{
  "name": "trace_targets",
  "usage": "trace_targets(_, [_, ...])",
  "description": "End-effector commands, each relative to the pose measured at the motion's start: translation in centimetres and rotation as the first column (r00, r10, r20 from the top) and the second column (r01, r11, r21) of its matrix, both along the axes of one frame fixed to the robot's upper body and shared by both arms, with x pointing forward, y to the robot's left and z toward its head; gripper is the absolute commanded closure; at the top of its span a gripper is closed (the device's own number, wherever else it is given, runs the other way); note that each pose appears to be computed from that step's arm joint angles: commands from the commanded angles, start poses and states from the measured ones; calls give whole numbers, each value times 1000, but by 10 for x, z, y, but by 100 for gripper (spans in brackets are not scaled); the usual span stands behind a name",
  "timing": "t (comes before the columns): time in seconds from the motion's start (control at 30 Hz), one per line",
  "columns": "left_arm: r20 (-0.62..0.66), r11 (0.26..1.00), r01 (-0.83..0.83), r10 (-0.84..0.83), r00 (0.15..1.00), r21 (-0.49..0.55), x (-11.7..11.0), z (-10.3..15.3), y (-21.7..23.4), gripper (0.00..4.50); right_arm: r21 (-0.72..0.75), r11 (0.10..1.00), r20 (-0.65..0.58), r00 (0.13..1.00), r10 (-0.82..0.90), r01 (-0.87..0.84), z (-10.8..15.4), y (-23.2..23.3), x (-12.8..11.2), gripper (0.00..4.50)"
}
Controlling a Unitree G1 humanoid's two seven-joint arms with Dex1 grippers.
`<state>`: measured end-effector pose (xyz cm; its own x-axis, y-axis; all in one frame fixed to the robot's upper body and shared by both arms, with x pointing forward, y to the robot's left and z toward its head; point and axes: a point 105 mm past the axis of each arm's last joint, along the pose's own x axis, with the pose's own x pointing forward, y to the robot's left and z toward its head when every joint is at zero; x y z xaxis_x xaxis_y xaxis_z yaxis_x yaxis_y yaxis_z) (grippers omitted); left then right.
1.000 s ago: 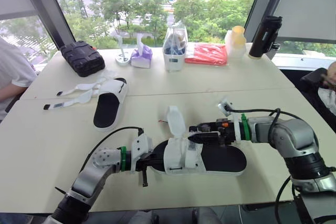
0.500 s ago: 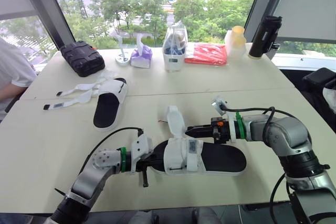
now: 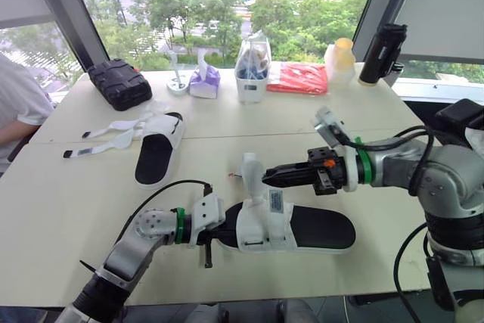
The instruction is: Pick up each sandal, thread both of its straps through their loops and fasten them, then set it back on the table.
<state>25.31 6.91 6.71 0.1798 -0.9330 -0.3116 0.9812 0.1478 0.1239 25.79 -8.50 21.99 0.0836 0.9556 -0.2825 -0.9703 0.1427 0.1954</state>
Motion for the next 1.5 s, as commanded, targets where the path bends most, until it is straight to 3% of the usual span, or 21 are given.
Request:
trace_targets(0.03, [-152,990,18,4,988,141,-17,-49,6,450,11,1000,75,997,14,-15,17,2,-2,444])
trace_targets(0.13, [-154,989,26,-4,988,144,-19,-50,5,450,22,999,92,995,23,-25,23,4,-1,444])
trace_targets(0.37, [-159,989,28,-5,987,144,-23,-53,4,450,51,999,90,996,-23,18,20,10,29,444])
trace_targets(0.9, [-167,991,10,13,986,137,-30,-55,5,450,-63,979,-18,981,-195,194,-60,-16,91,444])
trace_targets(1.23, [-163,991,2,19,986,132,-31,-54,4,450,-167,964,-41,975,-217,207,-97,-31,88,444])
trace_targets(1.5, [-164,992,-3,24,986,130,-32,-54,4,450,-166,954,-61,963,-262,249,-104,-38,86,444])
